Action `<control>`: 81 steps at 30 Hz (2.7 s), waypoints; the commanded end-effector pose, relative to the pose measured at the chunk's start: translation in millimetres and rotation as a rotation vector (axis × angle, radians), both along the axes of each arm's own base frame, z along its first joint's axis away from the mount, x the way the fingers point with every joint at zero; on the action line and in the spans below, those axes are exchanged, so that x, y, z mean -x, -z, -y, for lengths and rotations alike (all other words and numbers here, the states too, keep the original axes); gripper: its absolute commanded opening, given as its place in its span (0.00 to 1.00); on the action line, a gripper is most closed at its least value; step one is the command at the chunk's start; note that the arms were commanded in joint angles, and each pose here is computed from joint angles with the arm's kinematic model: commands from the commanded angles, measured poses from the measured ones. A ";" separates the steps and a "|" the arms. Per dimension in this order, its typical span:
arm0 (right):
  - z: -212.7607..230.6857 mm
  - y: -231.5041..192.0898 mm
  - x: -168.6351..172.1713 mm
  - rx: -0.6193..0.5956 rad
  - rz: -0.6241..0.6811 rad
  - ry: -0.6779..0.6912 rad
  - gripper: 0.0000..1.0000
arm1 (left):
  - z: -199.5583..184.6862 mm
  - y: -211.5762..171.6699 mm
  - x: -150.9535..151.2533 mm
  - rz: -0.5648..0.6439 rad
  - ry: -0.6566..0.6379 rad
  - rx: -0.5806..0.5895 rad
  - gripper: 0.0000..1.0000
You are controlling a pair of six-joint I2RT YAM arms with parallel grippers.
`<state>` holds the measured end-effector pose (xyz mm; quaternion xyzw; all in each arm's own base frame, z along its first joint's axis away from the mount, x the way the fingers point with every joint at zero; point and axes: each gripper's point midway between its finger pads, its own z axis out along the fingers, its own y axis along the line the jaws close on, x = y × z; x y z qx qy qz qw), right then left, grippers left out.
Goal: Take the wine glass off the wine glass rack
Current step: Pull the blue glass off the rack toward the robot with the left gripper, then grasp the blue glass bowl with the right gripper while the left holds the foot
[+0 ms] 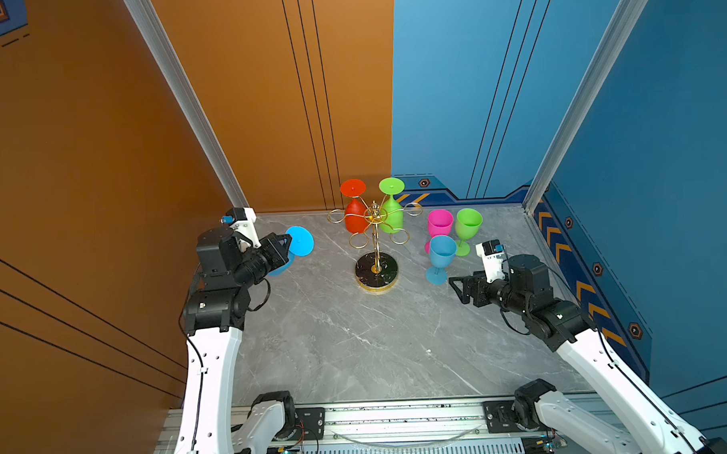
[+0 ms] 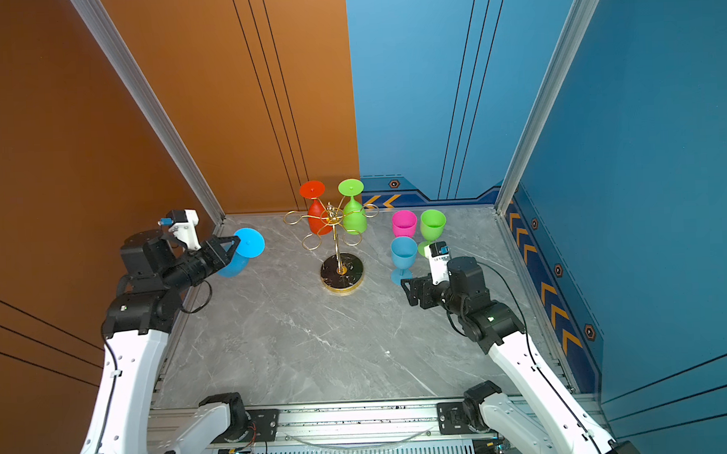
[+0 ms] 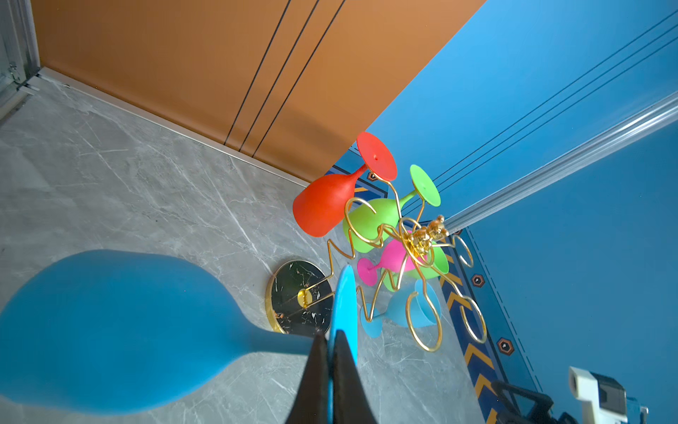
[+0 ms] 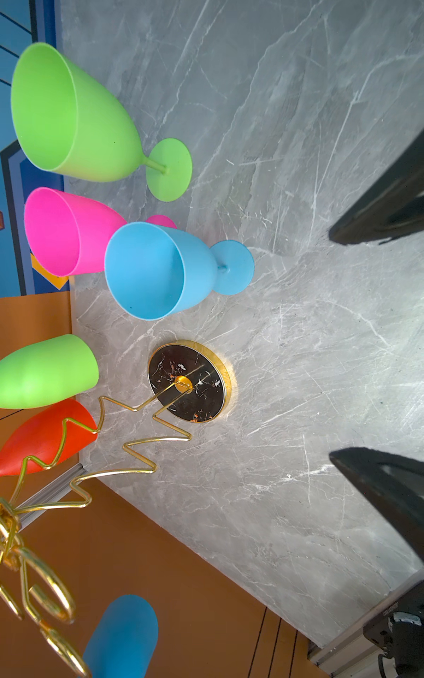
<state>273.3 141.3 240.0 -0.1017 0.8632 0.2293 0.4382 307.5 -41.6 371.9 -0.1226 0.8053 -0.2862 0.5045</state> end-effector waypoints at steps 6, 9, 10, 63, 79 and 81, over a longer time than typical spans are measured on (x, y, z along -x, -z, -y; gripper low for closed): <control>-8.5 -6.6 5.6 -0.019 -0.033 -0.028 0.88 | 32.3 15.2 50.7 0.000 0.205 -0.068 0.00; -10.4 -3.9 6.4 -0.021 -0.050 -0.031 0.88 | 45.4 18.9 65.2 0.012 0.280 -0.067 0.00; -11.0 -3.5 6.8 -0.021 -0.054 -0.033 0.88 | 49.4 18.6 69.4 0.022 0.302 -0.067 0.00; -46.1 -6.8 36.1 -0.112 -0.277 -0.192 0.86 | 188.2 125.7 202.0 0.657 1.165 -0.963 0.00; -97.4 -47.0 29.9 -0.220 -0.322 -0.348 0.85 | 188.5 173.1 194.5 1.001 1.112 -1.669 0.00; -104.2 -48.5 30.3 -0.220 -0.330 -0.365 0.84 | 192.1 170.9 194.4 1.048 1.093 -1.700 0.00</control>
